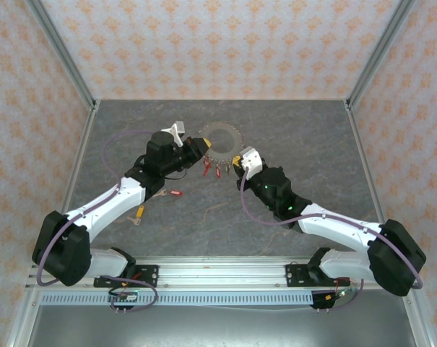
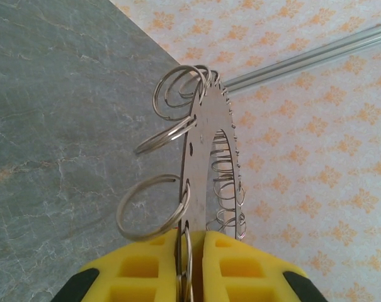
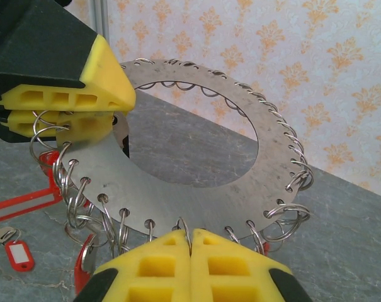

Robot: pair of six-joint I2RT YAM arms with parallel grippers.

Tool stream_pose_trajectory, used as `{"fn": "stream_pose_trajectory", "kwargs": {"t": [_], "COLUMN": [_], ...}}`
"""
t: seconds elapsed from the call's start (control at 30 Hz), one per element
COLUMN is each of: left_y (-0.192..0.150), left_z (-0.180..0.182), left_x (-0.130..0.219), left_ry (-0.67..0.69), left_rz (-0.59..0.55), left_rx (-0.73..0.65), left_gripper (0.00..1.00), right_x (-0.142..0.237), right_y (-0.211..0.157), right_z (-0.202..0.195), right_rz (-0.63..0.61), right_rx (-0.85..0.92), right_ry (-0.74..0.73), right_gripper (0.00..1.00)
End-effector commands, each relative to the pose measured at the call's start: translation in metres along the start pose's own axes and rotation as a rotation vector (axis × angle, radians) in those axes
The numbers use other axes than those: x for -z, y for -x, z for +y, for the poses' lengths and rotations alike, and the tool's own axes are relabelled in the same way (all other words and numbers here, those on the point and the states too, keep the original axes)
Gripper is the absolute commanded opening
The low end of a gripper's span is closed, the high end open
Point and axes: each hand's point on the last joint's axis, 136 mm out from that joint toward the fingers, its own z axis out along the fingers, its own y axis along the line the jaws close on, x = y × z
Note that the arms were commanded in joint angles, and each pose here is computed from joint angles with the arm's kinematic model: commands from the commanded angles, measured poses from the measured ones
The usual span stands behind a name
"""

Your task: Put the keys on the keyring

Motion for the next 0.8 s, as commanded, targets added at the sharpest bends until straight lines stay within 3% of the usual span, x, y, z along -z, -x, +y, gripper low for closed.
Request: {"fn": "stream_pose_trajectory", "kwargs": {"t": [0.0,0.07,0.17,0.6,0.77], "left_y": [-0.01,-0.011,-0.011,-0.02,-0.011], "left_z": [0.011,0.014,0.017,0.045,0.036], "left_x": [-0.004,-0.004,-0.002,0.01,0.026], "left_ry": [0.02,0.03,0.044,0.147,0.144], "left_rz": [0.033,0.039,0.034,0.04,-0.01], "left_rx": [-0.007,0.003,0.003,-0.051,-0.162], "left_gripper": [0.2,0.33,0.43,0.51,0.54], "right_x": [0.003,0.003,0.002,0.004,0.009], "right_y": [0.036,0.035,0.027,-0.021,-0.042], "right_z": [-0.011,-0.01,-0.008,0.004,0.029], "right_rz": [-0.122,-0.116,-0.09,0.071,0.178], "right_rx": [-0.043,-0.039,-0.034,-0.036,0.061], "right_ry": [-0.024,-0.014,0.005,0.136,0.313], "right_gripper": [0.0,0.0,0.0,0.0,0.0]}}
